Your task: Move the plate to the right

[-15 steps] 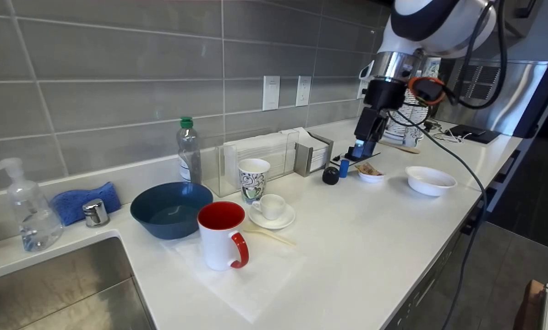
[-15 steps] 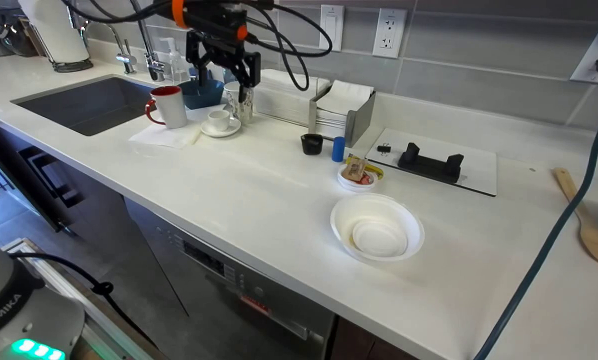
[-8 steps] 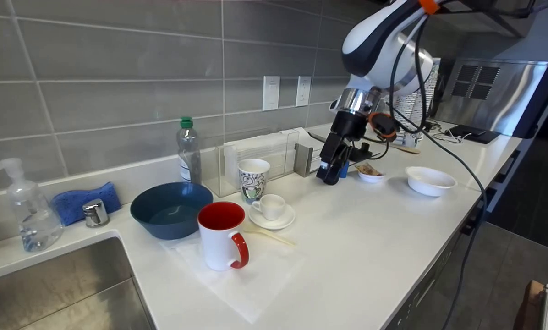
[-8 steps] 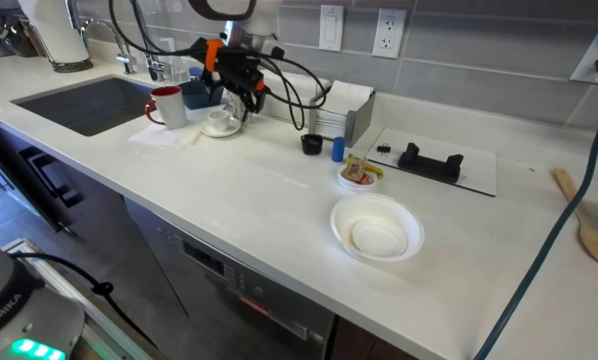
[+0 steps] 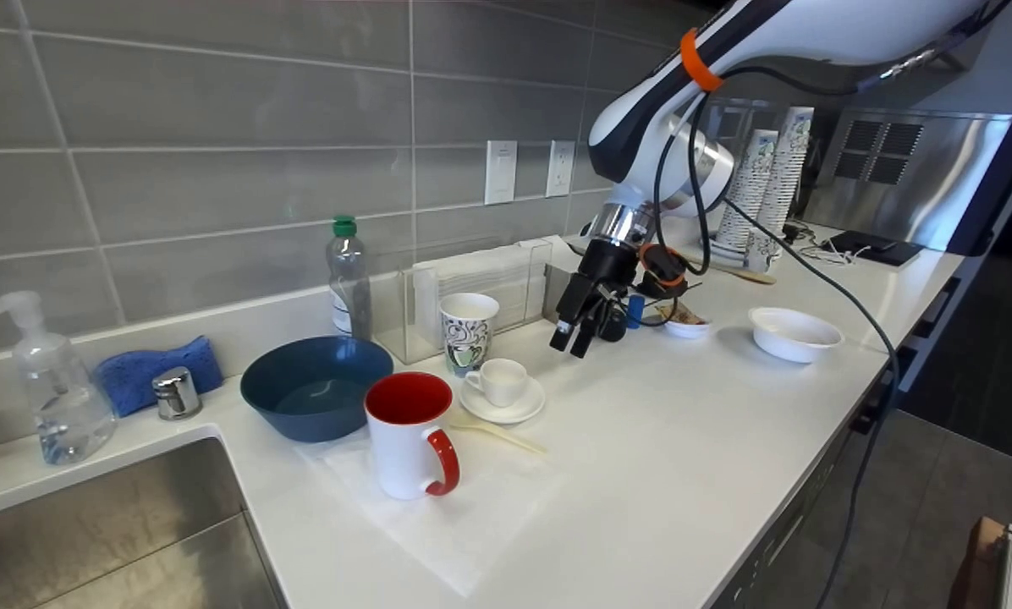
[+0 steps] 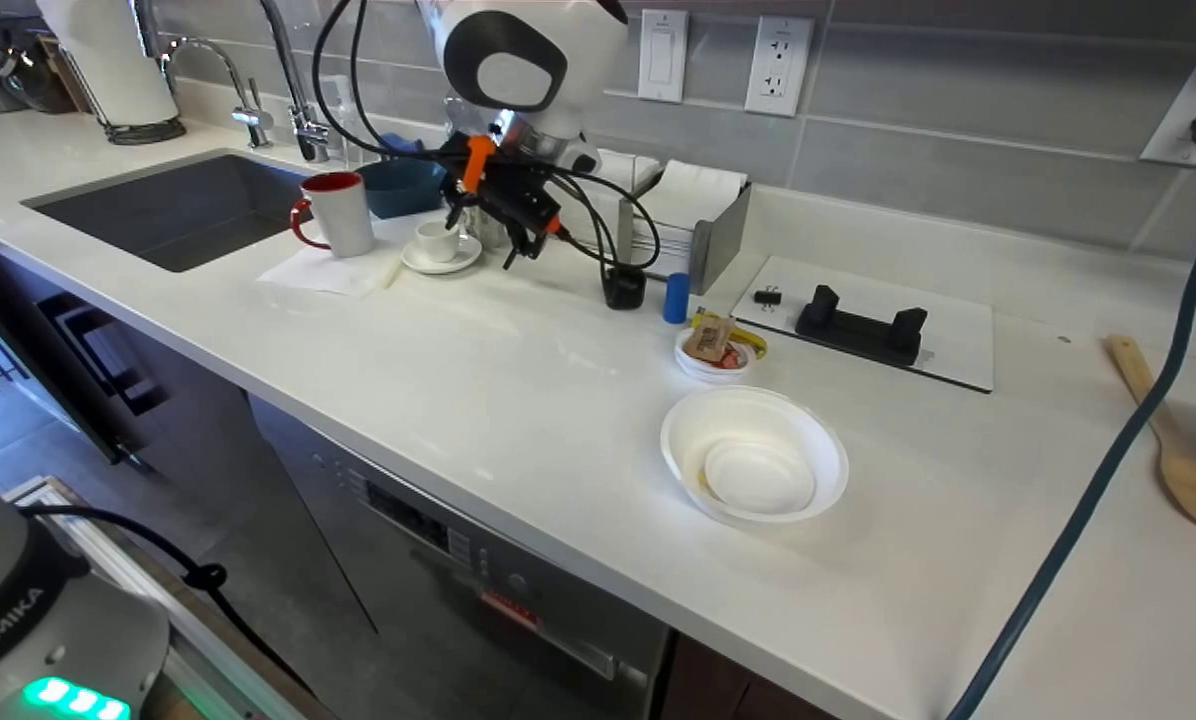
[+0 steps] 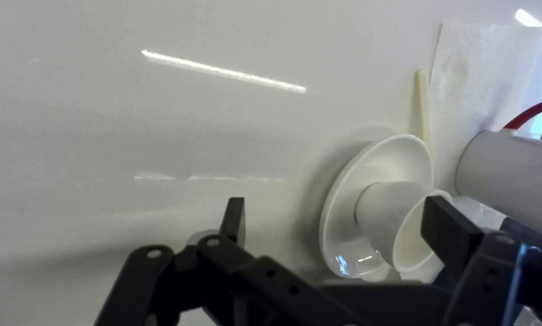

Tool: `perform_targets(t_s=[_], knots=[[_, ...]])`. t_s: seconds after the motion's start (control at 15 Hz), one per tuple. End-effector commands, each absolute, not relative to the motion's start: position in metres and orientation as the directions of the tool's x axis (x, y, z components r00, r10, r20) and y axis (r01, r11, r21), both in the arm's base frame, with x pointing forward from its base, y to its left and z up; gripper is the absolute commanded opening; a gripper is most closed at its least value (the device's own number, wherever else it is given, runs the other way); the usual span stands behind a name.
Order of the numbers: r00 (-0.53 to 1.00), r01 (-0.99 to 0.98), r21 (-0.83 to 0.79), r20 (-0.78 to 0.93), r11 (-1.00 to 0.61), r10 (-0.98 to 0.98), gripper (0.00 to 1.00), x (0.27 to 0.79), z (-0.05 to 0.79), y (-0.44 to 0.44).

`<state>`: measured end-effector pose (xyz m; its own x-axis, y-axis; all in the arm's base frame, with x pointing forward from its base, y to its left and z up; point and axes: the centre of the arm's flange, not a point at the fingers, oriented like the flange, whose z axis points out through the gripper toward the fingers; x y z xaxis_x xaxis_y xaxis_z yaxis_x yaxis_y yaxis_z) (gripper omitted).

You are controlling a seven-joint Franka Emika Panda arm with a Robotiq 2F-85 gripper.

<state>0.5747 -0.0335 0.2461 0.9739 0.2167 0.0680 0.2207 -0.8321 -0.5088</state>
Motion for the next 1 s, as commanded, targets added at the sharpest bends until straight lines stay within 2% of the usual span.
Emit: perform_targets(t_s=[0.0,0.07,0.93], knots=[[0.963,0.256,-0.520,0.059,-0.815,0.264,1.00,0.600,0.227,-0.025],[0.970,0.231,-0.515,0.062,-0.825,0.233,1.00,0.583,0.235,-0.027],[0.976,0.215,-0.558,0.091,-0.802,0.198,1.00,0.599,0.205,-0.027]])
